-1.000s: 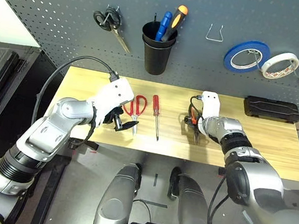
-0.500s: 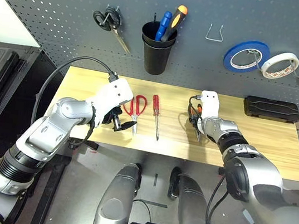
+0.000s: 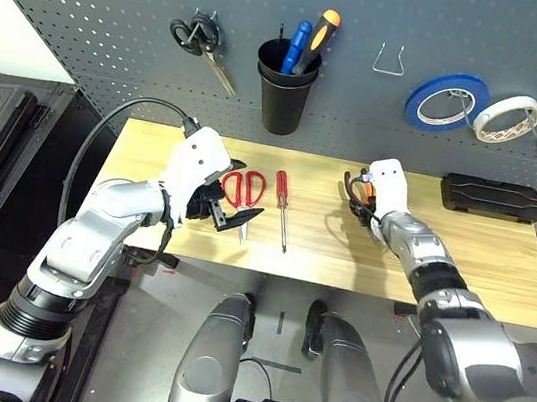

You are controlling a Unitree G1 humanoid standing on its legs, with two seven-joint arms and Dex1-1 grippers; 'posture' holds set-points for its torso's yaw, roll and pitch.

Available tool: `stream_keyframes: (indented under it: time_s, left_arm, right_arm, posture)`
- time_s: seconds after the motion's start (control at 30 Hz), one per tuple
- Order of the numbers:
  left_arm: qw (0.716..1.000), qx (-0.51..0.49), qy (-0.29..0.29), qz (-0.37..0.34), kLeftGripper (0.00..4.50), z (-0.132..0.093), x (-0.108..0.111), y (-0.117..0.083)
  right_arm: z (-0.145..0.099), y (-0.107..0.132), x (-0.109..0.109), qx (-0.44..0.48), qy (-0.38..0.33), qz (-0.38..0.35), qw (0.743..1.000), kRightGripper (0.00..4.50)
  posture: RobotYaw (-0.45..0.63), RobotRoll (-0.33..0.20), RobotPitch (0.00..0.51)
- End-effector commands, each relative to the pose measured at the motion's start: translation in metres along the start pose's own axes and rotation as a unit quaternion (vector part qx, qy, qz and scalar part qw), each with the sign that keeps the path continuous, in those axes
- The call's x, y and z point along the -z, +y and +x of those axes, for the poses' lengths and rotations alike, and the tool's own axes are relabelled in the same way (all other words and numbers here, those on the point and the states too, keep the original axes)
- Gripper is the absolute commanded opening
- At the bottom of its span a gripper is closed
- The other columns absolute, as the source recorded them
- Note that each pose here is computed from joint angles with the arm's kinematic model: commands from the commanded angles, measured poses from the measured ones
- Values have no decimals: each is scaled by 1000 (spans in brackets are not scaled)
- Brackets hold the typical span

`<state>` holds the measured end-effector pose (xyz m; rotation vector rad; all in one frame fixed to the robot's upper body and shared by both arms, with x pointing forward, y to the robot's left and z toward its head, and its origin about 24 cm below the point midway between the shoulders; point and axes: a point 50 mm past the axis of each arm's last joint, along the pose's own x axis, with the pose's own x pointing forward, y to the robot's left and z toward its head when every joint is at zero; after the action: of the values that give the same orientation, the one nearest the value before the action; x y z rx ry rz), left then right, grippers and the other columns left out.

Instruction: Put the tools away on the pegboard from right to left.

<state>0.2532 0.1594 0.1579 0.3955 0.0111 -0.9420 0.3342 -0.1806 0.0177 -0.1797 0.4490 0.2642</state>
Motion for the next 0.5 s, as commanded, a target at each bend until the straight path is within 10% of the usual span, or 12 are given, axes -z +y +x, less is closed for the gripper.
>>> stream_keyframes:
  time_s: [0.03, 0.5]
  left_arm:
    - [999, 6, -48, 0, 4500, -3, -14, -5]
    - [981, -51, -185, -9, 4500, -6, -56, 4]
  right_arm:
    - [-17, -9, -1, 5, -38, -33, 999, 2376]
    - [-62, -11, -4, -10, -141, -48, 989, 2376]
  posture:
    - [290, 0, 231]
    - [300, 0, 225]
